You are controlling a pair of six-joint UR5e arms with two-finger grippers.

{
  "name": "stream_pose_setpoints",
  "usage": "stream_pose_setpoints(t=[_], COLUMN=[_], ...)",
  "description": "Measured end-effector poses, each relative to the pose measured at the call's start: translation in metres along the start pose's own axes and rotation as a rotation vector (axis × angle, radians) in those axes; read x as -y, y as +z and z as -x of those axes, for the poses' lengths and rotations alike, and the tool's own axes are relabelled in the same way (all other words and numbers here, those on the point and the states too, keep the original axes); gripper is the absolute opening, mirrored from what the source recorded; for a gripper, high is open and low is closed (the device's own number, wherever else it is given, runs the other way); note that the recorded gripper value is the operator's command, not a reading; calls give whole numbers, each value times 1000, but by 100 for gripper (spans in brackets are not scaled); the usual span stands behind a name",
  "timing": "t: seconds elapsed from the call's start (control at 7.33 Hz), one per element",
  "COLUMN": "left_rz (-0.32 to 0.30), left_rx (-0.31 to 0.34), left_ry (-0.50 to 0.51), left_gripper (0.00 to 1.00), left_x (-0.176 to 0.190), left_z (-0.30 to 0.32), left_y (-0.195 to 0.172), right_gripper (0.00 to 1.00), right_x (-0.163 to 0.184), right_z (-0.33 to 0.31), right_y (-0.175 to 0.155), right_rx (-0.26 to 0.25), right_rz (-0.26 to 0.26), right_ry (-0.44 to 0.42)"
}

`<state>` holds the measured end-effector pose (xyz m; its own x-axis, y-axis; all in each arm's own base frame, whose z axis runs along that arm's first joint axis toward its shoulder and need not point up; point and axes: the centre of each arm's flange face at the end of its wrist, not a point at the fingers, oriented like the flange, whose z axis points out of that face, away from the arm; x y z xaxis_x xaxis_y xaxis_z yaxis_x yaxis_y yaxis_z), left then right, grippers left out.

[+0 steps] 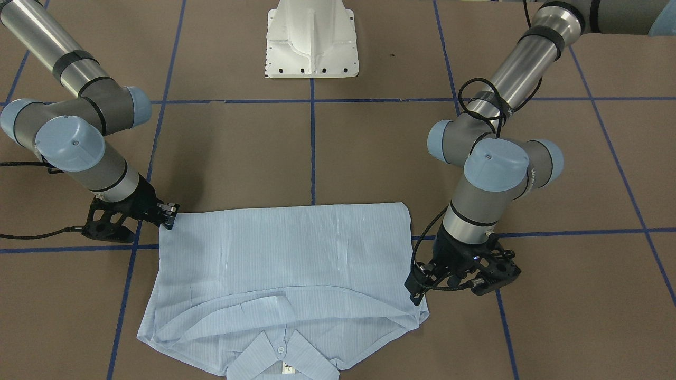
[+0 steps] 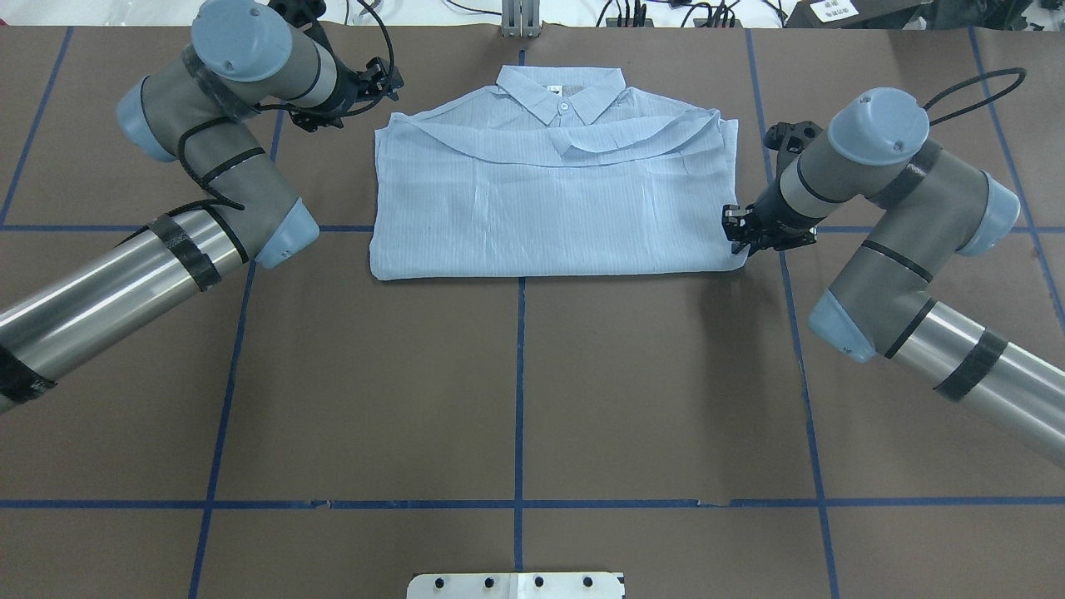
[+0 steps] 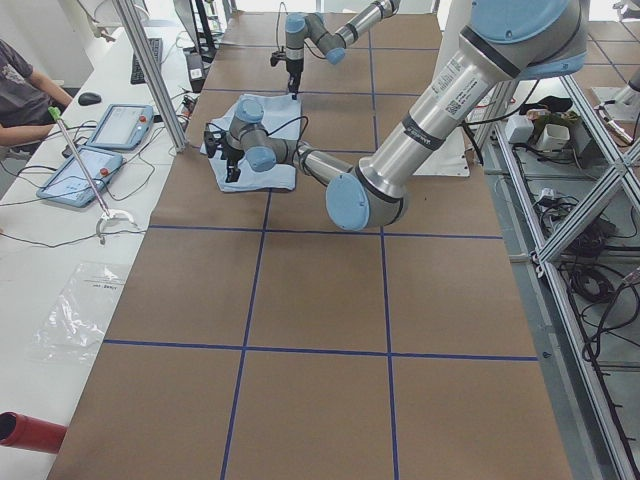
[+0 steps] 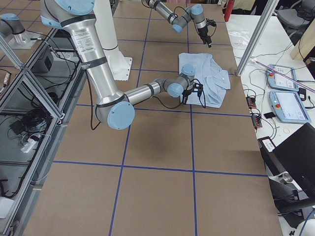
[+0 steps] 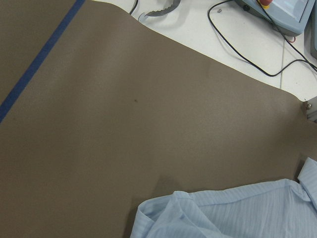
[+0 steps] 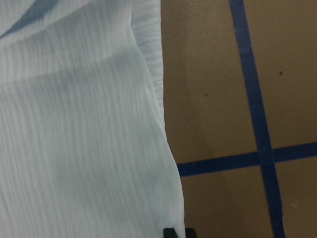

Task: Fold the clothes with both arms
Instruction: 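Move the right gripper to the folded shirt's side edge and grasp it, then drag the folded shirt with the right gripper toward the robot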

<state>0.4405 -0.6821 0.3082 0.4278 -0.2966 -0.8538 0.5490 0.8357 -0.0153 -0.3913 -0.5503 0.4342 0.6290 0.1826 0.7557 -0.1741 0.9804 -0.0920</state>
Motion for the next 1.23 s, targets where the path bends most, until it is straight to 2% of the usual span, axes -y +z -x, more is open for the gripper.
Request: stream_pose_setpoints(t=[0.27,0.41,0.55,0.68,0.82,1.23], left_rz=[-1,-3,-4,-5,-6,-7], left_rx=[-1,-5,-11,-18,-23,-38], left_ry=[0,1,4,7,10,14], left_gripper=[99,99,99,99,99,99], left_x=[0,-1,-3,-5,-7,-12], left_z=[0,1,8,15,20,25], left_y=[-1,-3,-8,-13,-18,-27], right_gripper=[0,0,0,0,0,0], right_x=[-12,-38,-85,-140,-189,-328], right_z=[-16,-42,-74,-94,-94,-37], right_y=[-12,-29,-56,-81,-96,-101], right_rx=[4,12,24,36,53,116], right_rz=[-8,-12,0,38,101,352], right_ry=[-1,-11,-37,-79,-131,-253])
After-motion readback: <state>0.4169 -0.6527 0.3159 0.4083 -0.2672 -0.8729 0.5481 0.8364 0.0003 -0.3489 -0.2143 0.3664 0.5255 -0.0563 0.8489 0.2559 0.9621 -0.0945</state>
